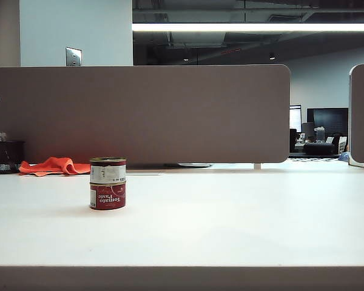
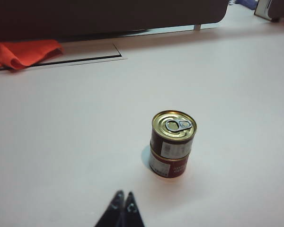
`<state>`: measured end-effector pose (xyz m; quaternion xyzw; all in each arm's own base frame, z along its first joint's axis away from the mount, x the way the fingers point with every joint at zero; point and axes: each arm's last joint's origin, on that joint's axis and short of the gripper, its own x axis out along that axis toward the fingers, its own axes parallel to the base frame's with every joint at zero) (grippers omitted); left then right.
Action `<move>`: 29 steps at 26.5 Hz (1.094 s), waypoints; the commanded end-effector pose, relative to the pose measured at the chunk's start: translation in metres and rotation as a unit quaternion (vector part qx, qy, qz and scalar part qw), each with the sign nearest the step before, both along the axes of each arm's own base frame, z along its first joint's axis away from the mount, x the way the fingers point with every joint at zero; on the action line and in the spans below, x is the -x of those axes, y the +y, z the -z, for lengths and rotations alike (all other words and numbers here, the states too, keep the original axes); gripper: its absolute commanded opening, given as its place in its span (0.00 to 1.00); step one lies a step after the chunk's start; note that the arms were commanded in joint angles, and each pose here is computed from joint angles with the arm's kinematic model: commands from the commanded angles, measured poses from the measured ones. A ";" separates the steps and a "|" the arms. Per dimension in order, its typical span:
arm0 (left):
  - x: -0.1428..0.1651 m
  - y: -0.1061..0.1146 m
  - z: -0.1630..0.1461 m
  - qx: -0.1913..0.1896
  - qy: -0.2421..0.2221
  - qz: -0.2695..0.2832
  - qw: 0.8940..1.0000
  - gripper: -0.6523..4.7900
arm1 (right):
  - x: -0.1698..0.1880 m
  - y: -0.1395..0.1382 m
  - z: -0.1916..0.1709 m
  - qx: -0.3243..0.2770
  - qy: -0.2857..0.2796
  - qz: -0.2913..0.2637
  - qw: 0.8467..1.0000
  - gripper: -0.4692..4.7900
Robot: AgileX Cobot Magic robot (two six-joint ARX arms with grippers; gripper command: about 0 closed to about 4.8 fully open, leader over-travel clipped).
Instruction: Stack a can of tomatoes on the right onto the can of tomatoes on the left.
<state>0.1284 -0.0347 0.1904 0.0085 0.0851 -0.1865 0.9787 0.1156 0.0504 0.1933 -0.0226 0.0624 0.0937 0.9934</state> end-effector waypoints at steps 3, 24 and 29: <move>0.001 0.000 0.010 0.035 -0.025 0.005 0.999 0.11 | 0.001 -0.001 0.006 -0.013 -0.024 0.003 1.000 0.08; 0.031 0.009 0.014 0.029 -0.037 -0.023 0.999 0.11 | 0.023 -0.012 0.009 -0.023 -0.050 0.004 0.998 0.08; 0.037 0.011 0.012 0.033 -0.054 -0.043 0.997 0.11 | 0.029 -0.015 0.021 -0.036 -0.036 0.007 0.999 0.08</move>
